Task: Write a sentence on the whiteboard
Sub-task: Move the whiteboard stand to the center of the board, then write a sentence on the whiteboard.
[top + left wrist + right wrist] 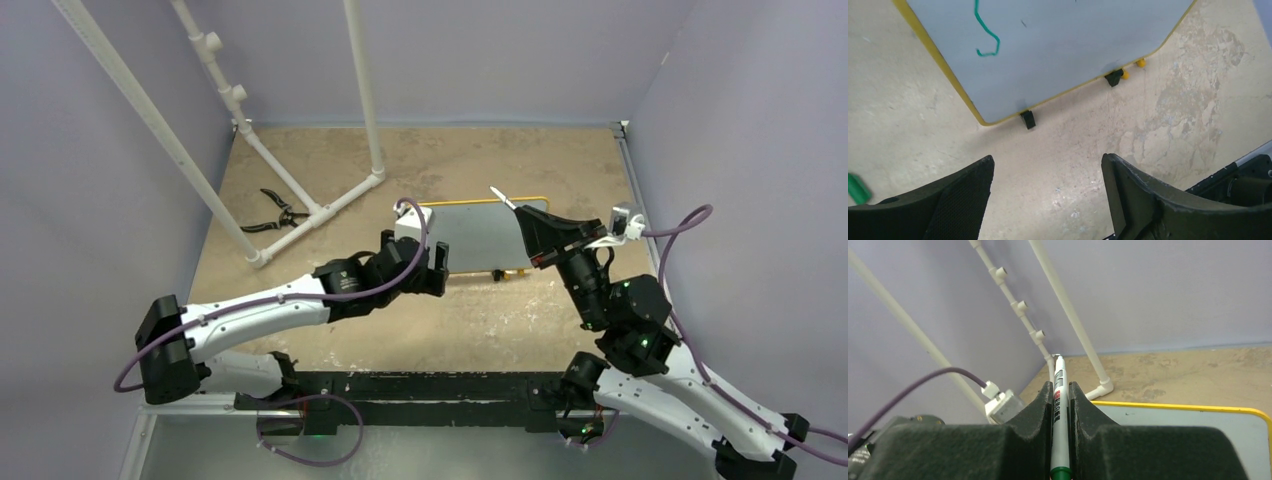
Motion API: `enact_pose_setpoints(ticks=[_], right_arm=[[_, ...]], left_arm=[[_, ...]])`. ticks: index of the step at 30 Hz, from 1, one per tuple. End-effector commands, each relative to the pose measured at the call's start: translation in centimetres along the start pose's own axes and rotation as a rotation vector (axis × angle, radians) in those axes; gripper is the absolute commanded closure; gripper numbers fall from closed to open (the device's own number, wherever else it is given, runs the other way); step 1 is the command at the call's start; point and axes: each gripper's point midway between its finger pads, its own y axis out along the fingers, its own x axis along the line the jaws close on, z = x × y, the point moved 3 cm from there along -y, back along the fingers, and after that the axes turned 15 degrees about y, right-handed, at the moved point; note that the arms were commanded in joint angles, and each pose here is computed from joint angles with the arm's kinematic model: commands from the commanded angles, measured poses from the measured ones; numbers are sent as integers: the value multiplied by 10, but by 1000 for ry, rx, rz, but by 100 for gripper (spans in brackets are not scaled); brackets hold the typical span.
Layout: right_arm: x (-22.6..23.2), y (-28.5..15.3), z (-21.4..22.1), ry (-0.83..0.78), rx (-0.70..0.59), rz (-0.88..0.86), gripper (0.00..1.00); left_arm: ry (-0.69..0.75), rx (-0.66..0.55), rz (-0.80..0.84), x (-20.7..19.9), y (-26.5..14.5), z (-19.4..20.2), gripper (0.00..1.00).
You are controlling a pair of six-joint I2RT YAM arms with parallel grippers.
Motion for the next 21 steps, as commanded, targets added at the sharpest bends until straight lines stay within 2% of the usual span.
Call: enact_pose_setpoints(ticks=[1,8,13,21], right_arm=[[4,0,4,23,15,-29,100],[0,7,39,36,120,-41,100],[-9,10,70,71,195,-26,100],[-25,10,105,99,257,-12,100]], left_arm=[[164,-68,26,23,-24,-43,22],[217,-156,71,76,-38,-92,22],[219,-164,150,109,-28,-94,23],[310,-266,360,113,-13,-99,24]])
